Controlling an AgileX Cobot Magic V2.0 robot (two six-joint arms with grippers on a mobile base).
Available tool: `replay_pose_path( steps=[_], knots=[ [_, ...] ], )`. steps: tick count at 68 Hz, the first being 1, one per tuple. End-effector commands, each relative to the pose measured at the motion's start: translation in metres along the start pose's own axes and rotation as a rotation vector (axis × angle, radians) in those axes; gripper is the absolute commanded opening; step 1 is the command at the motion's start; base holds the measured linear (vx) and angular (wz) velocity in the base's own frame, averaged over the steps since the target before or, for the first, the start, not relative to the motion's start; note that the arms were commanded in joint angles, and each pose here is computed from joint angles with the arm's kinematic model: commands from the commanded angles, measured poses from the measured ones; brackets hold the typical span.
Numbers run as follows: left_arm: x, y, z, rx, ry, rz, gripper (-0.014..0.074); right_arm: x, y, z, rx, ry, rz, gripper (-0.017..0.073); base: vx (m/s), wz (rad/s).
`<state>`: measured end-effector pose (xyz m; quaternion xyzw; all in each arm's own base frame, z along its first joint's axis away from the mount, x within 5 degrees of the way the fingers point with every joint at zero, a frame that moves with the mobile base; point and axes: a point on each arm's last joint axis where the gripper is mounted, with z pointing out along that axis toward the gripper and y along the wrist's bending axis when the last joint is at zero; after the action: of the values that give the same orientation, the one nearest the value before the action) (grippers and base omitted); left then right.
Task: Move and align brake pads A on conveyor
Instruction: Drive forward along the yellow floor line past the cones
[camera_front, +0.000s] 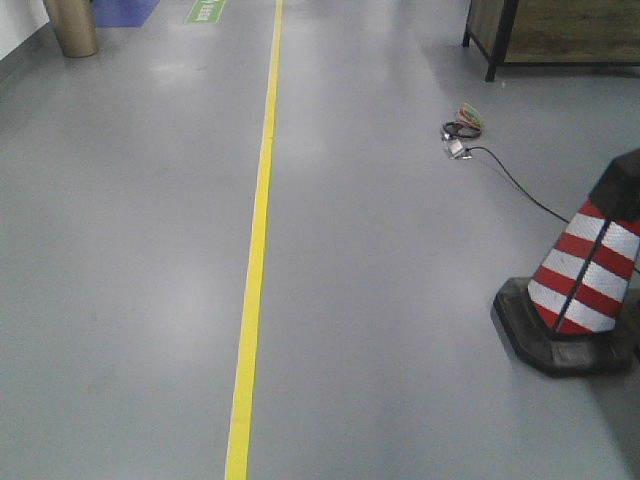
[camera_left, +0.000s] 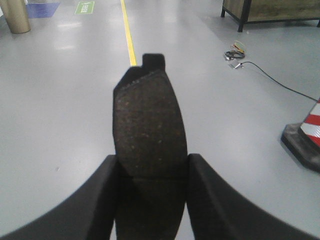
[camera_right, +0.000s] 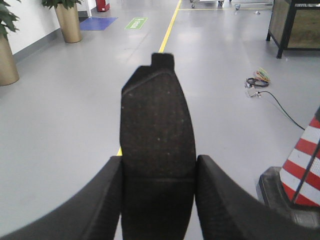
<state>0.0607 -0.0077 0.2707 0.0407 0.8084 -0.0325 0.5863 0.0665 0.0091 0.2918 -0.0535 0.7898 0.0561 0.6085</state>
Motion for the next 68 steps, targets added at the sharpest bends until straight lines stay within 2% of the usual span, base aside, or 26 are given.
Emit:
replay_pose_path(
  steps=[1, 50, 68],
  knots=[
    [-0.0174, 0.0001, -0.0031, 0.0, -0.117, -0.007, -0.0006, -0.0189, 0.0014, -0.0034, -0.013, -0.126, -0.014, -0.0004, 0.63, -0.02],
    [-0.0174, 0.0001, -0.0031, 0.0, -0.117, -0.007, -0.0006, -0.0189, 0.0014, -0.0034, -0.013, -0.126, -0.014, -0.0004, 0.55, -0.02],
    [-0.0174, 0.0002, -0.0031, -0.001, -0.117, -0.007, -0.0006, -0.0189, 0.0014, -0.0034, -0.013, -0.126, -0.014, -0.0004, 0.39, -0.27]
  ],
)
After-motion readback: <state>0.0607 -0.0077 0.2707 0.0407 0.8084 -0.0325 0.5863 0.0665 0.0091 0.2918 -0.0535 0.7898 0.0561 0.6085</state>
